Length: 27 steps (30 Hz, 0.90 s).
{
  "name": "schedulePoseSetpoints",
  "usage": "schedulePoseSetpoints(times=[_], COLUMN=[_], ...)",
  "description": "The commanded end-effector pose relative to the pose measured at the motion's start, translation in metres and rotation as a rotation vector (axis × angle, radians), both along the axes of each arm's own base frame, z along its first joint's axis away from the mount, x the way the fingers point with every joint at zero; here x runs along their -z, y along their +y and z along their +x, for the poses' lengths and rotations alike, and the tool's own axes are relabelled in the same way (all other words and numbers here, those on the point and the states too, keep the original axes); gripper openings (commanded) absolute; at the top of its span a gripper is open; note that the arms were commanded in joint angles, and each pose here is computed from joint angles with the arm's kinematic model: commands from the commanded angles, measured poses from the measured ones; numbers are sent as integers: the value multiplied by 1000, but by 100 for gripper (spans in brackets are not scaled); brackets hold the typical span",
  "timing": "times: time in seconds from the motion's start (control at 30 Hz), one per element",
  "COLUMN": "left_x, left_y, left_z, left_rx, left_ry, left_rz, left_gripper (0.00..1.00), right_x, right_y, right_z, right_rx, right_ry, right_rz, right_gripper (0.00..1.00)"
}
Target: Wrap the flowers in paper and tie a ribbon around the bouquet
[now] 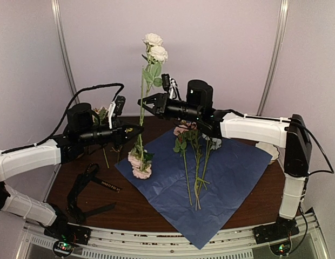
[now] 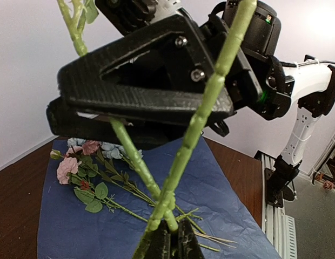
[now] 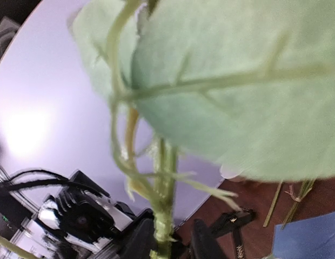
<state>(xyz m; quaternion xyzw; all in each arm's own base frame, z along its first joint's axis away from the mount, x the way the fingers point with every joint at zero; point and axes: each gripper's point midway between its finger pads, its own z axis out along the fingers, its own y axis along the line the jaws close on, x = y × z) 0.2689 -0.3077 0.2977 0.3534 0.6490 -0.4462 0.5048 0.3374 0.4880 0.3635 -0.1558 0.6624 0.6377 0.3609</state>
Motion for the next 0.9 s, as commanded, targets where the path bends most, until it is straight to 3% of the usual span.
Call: schedulePoseSetpoints(times=[0.0,0.03,0.1,0.27,0.47,0.53,0.67,0.73,0.8,0.87], left_x=[-11,-9,-4,0,-7,-10,-31,-31,-30,-31], left_y=[-1,0,1,15,43,44,28,29,36,37], left_z=[-6,-6,-5,1,5,6,2,12,24,23], left_rx=[27,26,16,-65,-210,-221,-129,-169,-249,-248], left_ry=[-72,-72,-73,-120,-210,-216,-226,-214,-213,-222], left_rz=[-31,-21,8,112,186,193,146,152,163,154], left_gripper=[0,0,0,42,77,84,87,86,73,45], right_x=[-27,-28,-27,-16,-12,-14,-15,-12,-10,-10], right_y=[-4,-4,-5,-9,-19,-18,-10,-8,-8,-12], right_z=[1,0,0,2,1,-4,-9,-10,-11,-13], right_rx=[15,13,21,70,136,134,117,107,106,111], right_ry=[-1,-5,-9,-31,-90,-111,-124,-117,-111,-117], right_rz=[80,78,65,-26,-155,-173,-186,-189,-197,-208], right_gripper=[9,1,0,0,0,0,0,0,0,0])
